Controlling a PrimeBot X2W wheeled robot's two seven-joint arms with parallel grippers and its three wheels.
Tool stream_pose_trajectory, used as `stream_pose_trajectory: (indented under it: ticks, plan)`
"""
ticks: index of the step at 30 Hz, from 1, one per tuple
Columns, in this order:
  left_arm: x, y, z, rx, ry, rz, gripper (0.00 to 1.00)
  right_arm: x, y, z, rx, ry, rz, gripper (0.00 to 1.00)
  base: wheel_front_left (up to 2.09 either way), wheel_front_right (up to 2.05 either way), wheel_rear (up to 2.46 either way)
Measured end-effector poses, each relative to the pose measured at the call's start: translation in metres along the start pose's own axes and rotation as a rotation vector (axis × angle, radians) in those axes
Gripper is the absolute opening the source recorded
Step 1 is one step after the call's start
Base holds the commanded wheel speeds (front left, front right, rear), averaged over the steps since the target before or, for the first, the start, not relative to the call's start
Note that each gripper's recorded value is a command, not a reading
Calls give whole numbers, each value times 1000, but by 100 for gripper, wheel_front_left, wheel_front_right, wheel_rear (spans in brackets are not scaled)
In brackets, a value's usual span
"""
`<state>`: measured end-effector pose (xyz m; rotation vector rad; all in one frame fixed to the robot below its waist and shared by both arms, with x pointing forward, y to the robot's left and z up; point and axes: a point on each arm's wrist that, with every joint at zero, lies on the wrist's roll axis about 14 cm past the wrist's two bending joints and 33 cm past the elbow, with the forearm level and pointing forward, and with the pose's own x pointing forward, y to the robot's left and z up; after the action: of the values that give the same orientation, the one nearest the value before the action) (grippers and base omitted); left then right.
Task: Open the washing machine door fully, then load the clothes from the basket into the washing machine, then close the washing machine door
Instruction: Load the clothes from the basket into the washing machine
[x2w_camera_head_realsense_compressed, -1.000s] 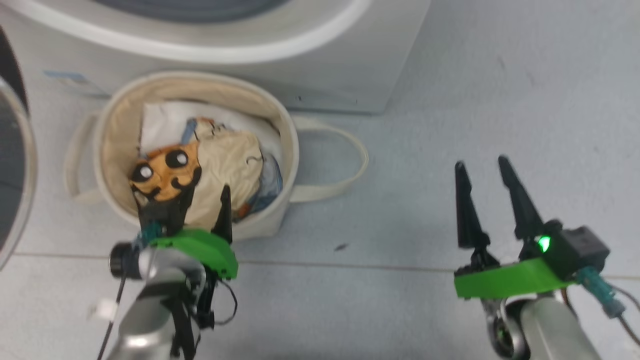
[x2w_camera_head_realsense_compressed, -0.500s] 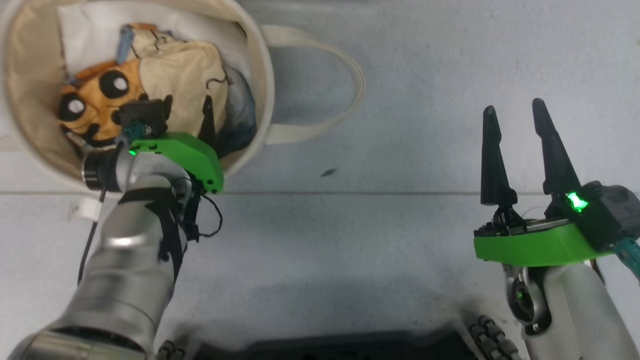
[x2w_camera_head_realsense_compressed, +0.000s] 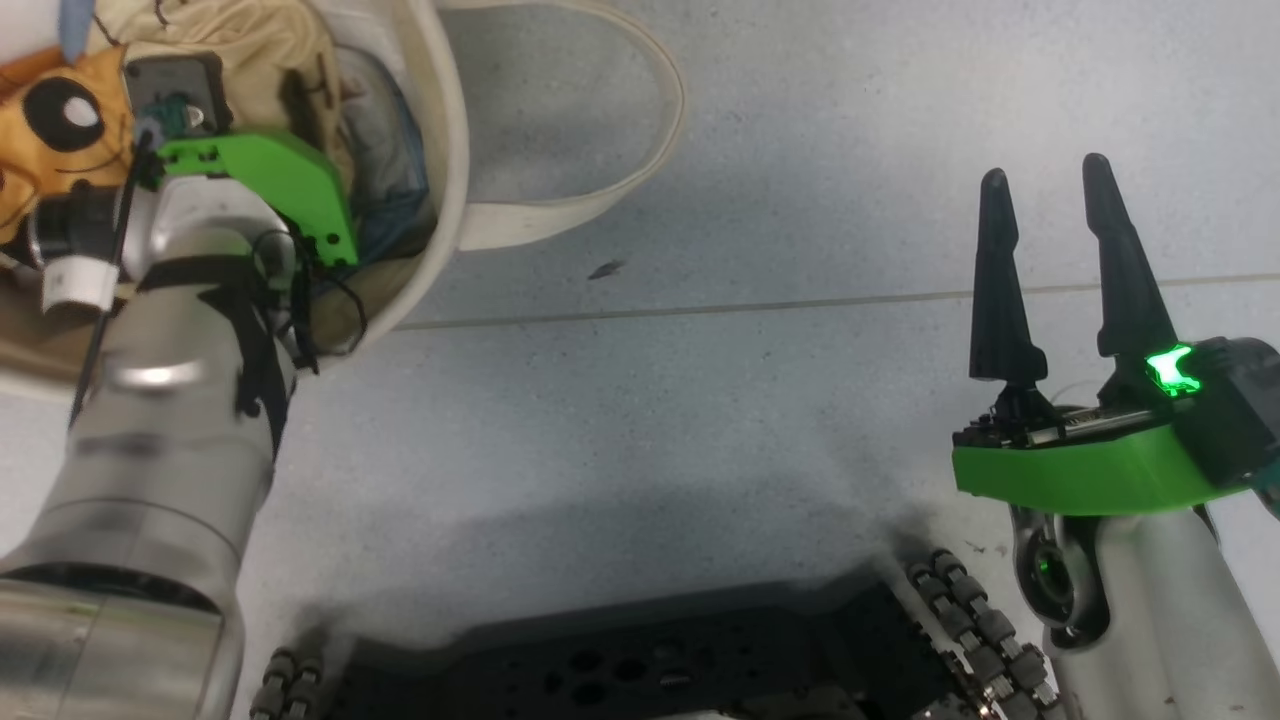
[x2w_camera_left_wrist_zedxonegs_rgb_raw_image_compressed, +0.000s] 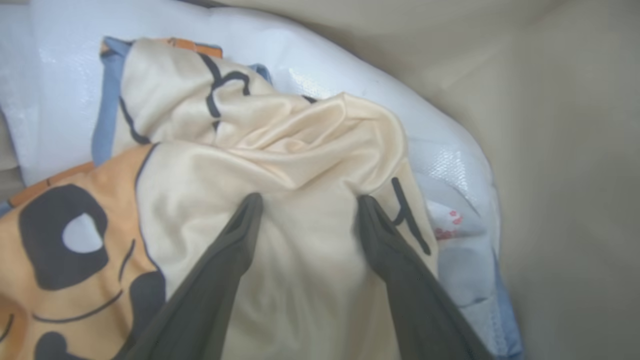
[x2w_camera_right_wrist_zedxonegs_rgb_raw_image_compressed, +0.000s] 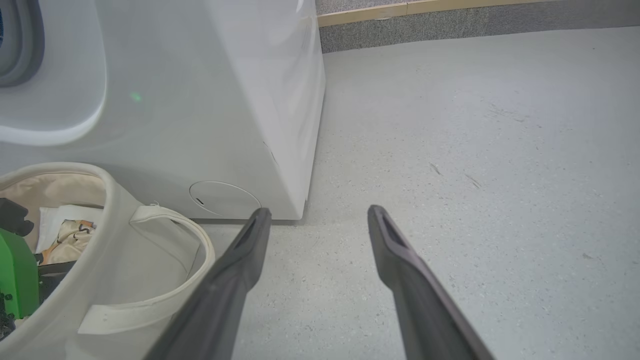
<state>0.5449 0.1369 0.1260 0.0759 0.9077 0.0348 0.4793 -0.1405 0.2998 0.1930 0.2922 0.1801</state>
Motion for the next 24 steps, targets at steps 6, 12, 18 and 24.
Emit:
stream_pose_trajectory:
  ticks: [6,12,18,24]
  plan:
    - [13,15,-3,100,47,80,100,-1,0,-11,14,27,-4,100,0,0,0]
    - [17,13,-3,98,69,71,0,-1,0,-14,23,30,-4,100,0,0,0]
    - [13,16,4,79,41,75,0,1,4,-12,27,21,4,100,0,0,0]
    - [2,23,20,35,-18,77,0,2,10,2,27,-11,20,100,0,0,0]
